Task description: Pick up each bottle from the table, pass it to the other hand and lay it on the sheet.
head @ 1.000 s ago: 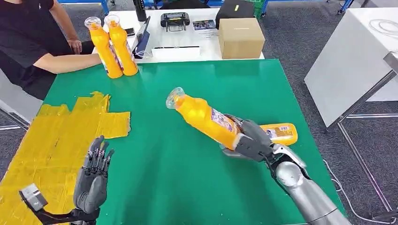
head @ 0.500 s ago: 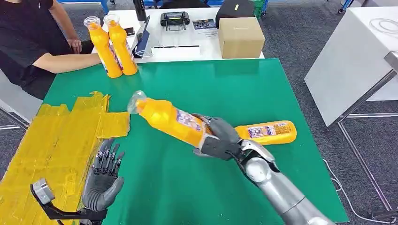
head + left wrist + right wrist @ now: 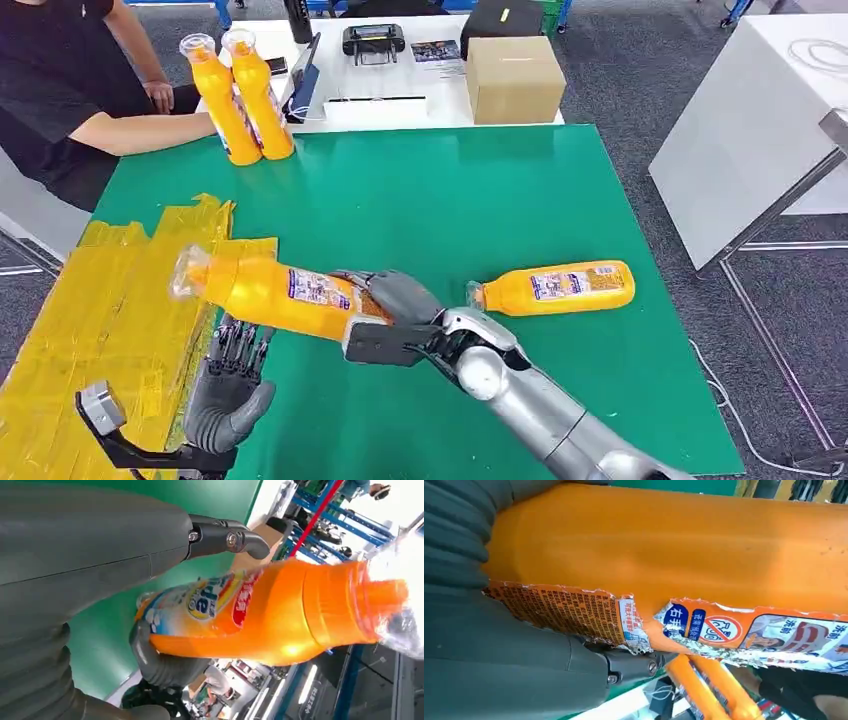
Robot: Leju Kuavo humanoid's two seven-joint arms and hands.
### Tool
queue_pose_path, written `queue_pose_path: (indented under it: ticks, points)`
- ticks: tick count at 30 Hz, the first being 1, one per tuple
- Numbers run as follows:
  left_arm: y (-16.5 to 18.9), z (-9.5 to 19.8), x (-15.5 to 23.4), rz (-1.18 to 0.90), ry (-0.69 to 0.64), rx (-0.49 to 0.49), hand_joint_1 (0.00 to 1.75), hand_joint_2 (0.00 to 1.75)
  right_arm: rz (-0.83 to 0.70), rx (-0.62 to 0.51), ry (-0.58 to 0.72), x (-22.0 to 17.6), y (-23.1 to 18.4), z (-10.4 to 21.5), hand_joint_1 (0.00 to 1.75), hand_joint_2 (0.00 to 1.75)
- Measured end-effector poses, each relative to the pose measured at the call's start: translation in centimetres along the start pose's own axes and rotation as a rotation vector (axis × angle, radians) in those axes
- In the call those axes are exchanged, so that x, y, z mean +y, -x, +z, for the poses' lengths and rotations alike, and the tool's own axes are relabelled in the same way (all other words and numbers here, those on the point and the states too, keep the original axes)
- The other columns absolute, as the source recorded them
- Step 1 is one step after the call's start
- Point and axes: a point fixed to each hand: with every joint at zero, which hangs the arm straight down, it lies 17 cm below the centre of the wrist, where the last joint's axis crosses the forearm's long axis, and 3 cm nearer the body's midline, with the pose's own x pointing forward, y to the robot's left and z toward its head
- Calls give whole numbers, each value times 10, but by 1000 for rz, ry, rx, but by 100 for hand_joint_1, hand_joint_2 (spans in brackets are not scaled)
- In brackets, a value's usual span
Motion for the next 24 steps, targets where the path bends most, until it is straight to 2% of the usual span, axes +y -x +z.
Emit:
queue_pose_path:
  ticks: [11, 18, 24]
  points:
    - [-4, 4, 0, 24, -3, -25, 0, 175, 13, -32, -89, 52, -23, -17, 175, 175]
    - [-5, 7, 5, 28, -37, -45, 0, 175, 35, -100, -187, 110, -47, -13, 175, 175]
    - [-5, 18, 14, 7, -86, -58, 0, 175, 56, -152, -258, 142, -62, -9, 175, 175]
